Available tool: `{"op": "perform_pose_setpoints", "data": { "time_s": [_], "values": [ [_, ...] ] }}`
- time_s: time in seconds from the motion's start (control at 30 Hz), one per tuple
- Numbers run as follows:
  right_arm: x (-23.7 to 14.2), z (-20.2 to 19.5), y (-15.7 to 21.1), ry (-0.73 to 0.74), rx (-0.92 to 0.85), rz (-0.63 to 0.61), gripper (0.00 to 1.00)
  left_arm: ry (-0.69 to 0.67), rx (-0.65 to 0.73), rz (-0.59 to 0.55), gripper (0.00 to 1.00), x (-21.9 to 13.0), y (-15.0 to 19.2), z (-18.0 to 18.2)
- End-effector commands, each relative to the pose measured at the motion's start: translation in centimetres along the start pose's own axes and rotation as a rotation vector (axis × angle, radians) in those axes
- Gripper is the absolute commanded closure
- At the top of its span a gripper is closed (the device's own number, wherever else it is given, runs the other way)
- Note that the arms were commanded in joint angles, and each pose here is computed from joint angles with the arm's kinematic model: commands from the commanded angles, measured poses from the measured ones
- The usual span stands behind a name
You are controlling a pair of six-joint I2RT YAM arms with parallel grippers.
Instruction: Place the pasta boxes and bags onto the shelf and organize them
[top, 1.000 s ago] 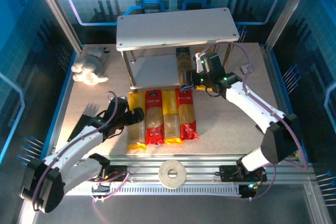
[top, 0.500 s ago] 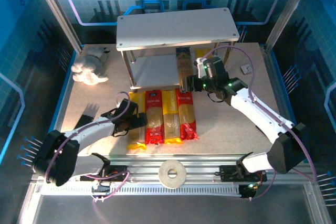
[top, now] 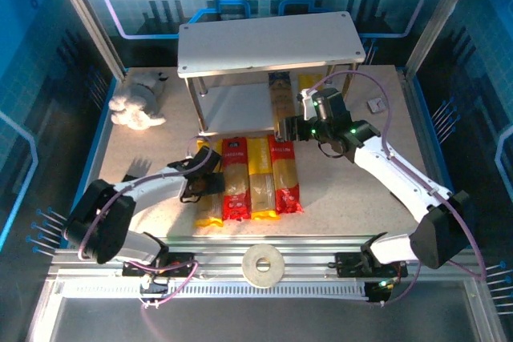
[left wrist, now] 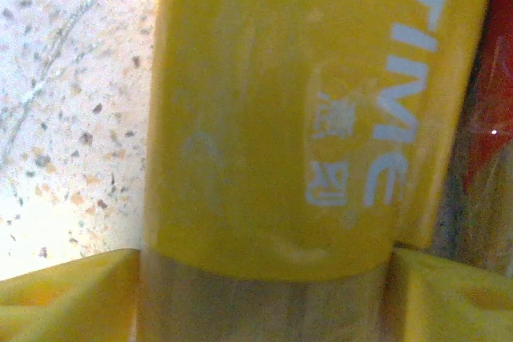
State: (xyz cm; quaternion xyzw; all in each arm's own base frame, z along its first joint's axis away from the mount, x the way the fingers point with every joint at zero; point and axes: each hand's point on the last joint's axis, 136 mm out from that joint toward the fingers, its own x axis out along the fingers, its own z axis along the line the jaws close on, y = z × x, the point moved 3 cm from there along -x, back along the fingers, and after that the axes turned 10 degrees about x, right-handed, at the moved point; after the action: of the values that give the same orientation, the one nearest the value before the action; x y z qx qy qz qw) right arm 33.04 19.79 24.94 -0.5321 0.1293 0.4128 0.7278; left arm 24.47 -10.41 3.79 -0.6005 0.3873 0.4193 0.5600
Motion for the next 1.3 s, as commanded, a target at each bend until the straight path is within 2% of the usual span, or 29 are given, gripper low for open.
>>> {"op": "perform_pose_setpoints", "data": {
  "time_s": [0.0,0.17,0.3,0.37,0.43,0.47,0.73,0.93,1.07,1.27],
  "values": [
    [-0.7,-0.2,-0.1,-0.009,0.008,-0.012,0.26,0.107,0.036,0.089,0.39,2.3,2.0,-2.0],
    [-1.0,-0.3,-0.3,-0.011,0.012,-0.022,0.26,0.134,0.044,0.092,0.46,1.2,2.0,-2.3],
    [-1.0,-0.2,-0.3,-0.019,0.014,-0.024,0.26,0.171,0.048,0.051,0.52,-1.1,1.5,-2.3],
    [-1.0,-0.3,-0.3,-0.019,0.018,-0.026,0.26,0.189,0.047,0.025,0.64,-2.5,1.3,-2.2],
    [-1.0,-0.3,-0.3,-0.019,0.021,-0.032,0.26,0.200,0.046,-0.007,0.85,-4.1,1.1,-1.9],
    [-1.0,-0.4,-0.3,-0.017,0.023,-0.036,0.26,0.205,0.045,-0.024,0.91,-4.8,0.9,-1.8],
    [-1.2,-0.3,-0.4,-0.022,0.024,-0.040,0.26,0.274,0.059,-0.096,0.89,-10.2,-0.4,-1.9],
    [-1.8,-0.1,-0.6,-0.031,0.024,-0.050,0.26,0.328,0.066,-0.263,0.87,-14.3,-4.1,-2.8],
    [-2.3,0.3,-0.6,-0.043,0.018,-0.045,0.26,0.383,0.060,-0.346,0.86,-15.3,-7.3,-4.0],
    [-3.2,0.6,-0.5,-0.051,0.012,-0.048,0.26,0.367,0.047,-0.453,0.87,-14.6,-12.6,-4.9]
  ]
}}
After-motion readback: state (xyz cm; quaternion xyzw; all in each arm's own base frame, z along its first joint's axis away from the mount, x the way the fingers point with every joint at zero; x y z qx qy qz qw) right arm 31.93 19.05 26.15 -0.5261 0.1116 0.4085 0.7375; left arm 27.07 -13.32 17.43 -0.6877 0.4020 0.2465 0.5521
